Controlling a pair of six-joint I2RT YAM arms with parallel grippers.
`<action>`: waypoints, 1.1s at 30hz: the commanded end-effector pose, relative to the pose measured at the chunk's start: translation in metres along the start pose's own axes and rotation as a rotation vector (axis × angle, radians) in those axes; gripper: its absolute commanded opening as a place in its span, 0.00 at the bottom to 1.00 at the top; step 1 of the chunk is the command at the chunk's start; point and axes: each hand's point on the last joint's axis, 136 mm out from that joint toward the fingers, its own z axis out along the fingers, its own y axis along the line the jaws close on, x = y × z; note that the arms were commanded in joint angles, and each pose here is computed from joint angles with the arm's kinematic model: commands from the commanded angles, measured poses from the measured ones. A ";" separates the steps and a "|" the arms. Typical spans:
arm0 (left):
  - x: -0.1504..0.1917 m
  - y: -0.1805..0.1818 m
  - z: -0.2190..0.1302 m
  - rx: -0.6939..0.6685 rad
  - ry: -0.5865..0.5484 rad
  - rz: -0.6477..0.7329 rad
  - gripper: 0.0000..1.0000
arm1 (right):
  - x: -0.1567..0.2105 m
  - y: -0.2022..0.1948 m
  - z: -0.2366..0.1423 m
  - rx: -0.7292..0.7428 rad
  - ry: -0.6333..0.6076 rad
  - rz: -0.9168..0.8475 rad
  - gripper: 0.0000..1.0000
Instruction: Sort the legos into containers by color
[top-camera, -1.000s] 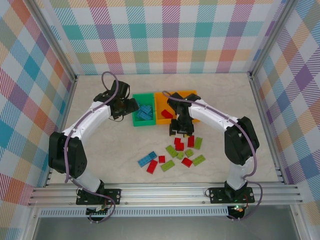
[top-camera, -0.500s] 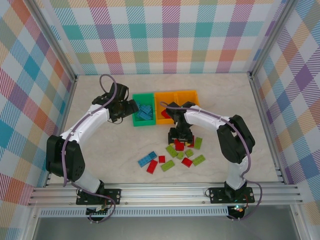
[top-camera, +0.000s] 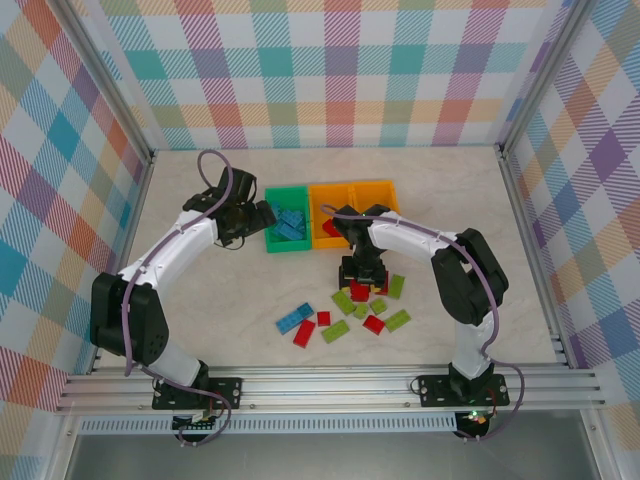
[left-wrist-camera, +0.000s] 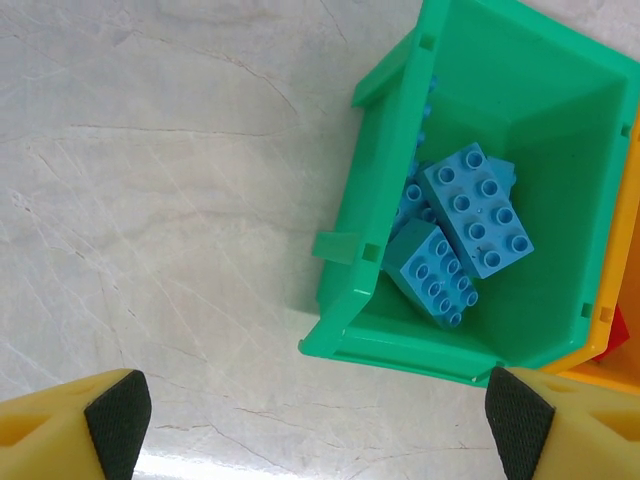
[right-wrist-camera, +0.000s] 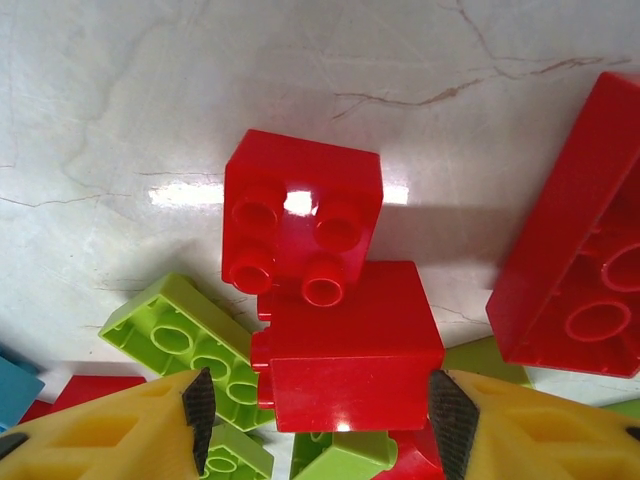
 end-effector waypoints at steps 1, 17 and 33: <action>-0.004 0.004 -0.010 0.000 -0.031 -0.013 0.89 | 0.005 -0.005 0.020 0.033 0.040 0.011 0.60; -0.001 0.008 -0.011 -0.001 -0.036 -0.024 0.89 | 0.013 -0.007 0.018 0.051 0.034 0.004 0.58; 0.002 0.013 -0.014 -0.004 -0.042 -0.032 0.89 | 0.009 -0.016 0.021 0.110 0.032 -0.048 0.31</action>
